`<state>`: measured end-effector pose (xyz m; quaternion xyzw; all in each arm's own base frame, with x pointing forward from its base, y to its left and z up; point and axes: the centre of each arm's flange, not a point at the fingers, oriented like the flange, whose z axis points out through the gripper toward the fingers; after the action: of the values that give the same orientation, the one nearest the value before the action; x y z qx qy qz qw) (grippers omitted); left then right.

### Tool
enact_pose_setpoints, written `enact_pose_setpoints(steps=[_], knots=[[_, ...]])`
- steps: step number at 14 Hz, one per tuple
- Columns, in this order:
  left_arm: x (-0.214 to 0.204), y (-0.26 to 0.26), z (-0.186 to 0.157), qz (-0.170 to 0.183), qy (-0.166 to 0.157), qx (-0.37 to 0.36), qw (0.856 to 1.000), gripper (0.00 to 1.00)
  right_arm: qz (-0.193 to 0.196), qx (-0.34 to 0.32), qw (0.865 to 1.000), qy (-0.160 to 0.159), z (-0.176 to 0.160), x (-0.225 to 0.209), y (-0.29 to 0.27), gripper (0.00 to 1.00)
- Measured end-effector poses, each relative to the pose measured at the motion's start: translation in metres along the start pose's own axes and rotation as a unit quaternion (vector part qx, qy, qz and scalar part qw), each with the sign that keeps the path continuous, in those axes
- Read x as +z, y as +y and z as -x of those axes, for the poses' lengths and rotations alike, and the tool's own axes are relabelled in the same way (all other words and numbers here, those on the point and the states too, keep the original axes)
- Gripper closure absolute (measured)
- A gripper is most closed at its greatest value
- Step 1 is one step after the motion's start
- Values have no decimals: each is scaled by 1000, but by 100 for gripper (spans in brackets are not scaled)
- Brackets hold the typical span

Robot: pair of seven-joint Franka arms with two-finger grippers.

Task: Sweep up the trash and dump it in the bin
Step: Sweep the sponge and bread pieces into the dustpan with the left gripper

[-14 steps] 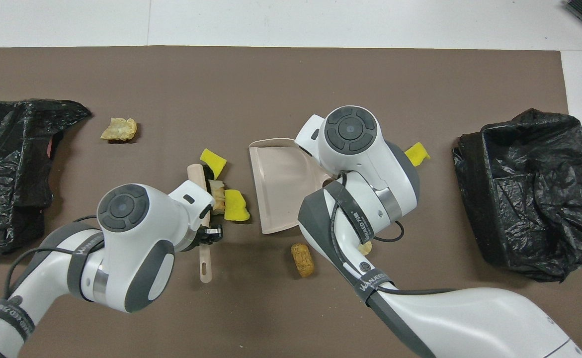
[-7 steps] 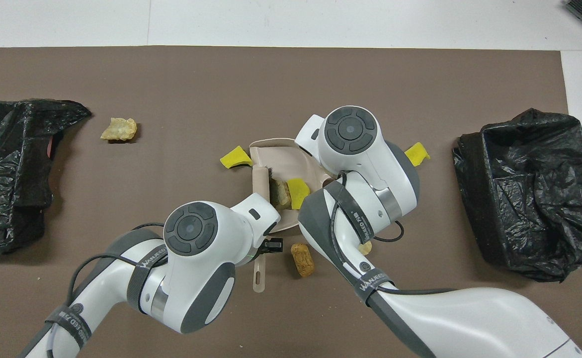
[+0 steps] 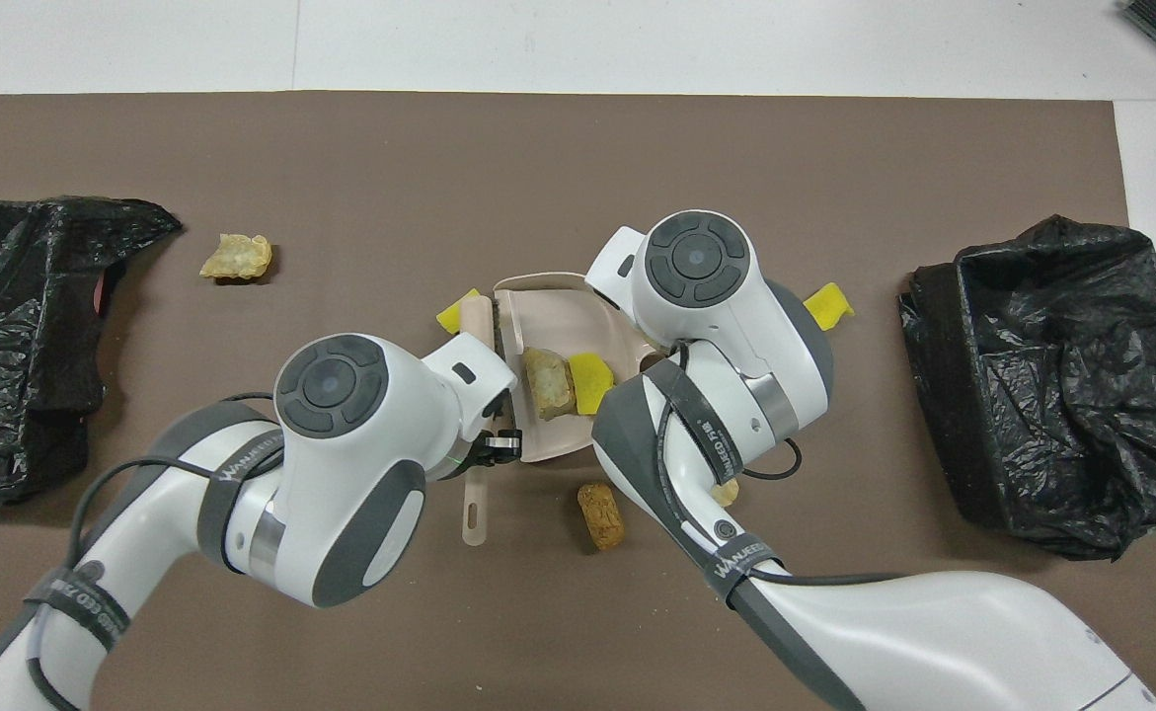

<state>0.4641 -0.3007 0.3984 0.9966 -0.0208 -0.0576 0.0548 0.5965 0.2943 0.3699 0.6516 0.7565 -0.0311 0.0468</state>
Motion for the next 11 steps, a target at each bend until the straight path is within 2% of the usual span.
enact_pose_setpoints(steps=[5, 11], knots=[[-21, -90, -44, -80, 13, -32, 996, 74, -4, 1, 1000, -1, 0, 4, -2, 68], [-32, -231, -88, -130, 5, 34, 991, 74, -16, 64, 998, -7, 0, 16, -9, 68]])
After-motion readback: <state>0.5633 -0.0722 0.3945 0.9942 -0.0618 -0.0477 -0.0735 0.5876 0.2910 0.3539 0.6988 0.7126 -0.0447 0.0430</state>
